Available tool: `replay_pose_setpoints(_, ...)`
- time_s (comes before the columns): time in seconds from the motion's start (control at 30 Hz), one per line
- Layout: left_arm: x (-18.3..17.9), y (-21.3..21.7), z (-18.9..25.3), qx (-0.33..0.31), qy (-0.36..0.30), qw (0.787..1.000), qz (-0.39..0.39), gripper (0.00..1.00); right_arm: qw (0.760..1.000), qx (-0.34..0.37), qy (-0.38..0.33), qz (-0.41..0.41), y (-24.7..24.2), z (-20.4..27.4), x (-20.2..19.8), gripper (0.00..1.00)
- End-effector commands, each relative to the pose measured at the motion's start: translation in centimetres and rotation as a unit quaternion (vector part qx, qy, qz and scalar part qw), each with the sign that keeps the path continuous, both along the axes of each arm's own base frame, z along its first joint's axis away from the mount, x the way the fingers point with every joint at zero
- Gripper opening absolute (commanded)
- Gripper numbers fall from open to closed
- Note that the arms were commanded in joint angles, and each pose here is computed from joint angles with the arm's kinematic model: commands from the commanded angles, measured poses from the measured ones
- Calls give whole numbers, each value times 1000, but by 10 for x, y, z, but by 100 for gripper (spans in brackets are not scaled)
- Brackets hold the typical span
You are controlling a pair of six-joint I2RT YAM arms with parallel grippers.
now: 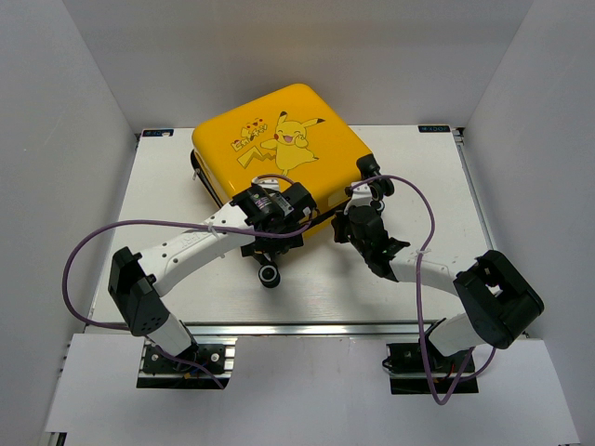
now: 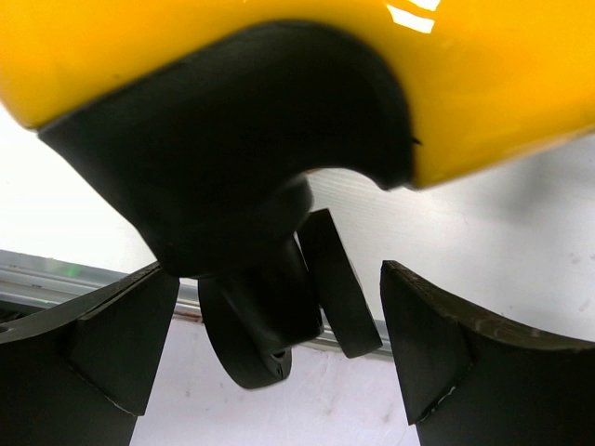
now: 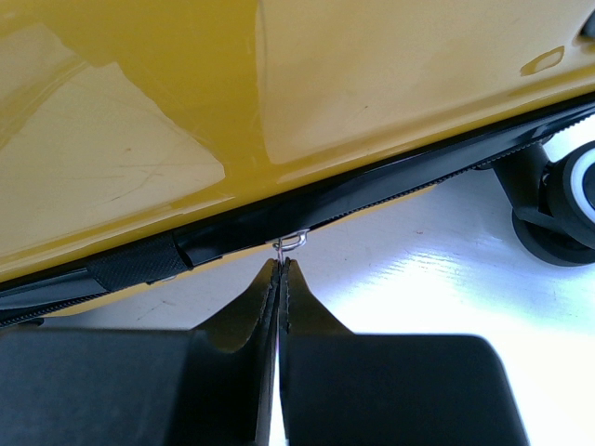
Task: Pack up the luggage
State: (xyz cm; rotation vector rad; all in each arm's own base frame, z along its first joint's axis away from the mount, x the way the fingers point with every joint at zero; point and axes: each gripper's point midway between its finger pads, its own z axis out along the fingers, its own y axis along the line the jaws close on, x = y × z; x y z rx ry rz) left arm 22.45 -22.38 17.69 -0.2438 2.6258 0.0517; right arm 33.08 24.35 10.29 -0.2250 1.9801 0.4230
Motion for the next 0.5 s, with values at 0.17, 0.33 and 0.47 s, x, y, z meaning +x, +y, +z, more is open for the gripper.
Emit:
replay_pose_setpoints(0.17,4,18,-20,47,-1,998,43,7,998,14,-15,-57,-19,2,15,0)
replay_pose_setpoints(0.33,-1,48,-14,72,-24,994,84,0,991,21,6,-134,-65,-11,35,0)
replay_pose_setpoints(0.47,-4,69,-4,69,-45,990,114,0,980,28,3,-197,-113,-11,50,0)
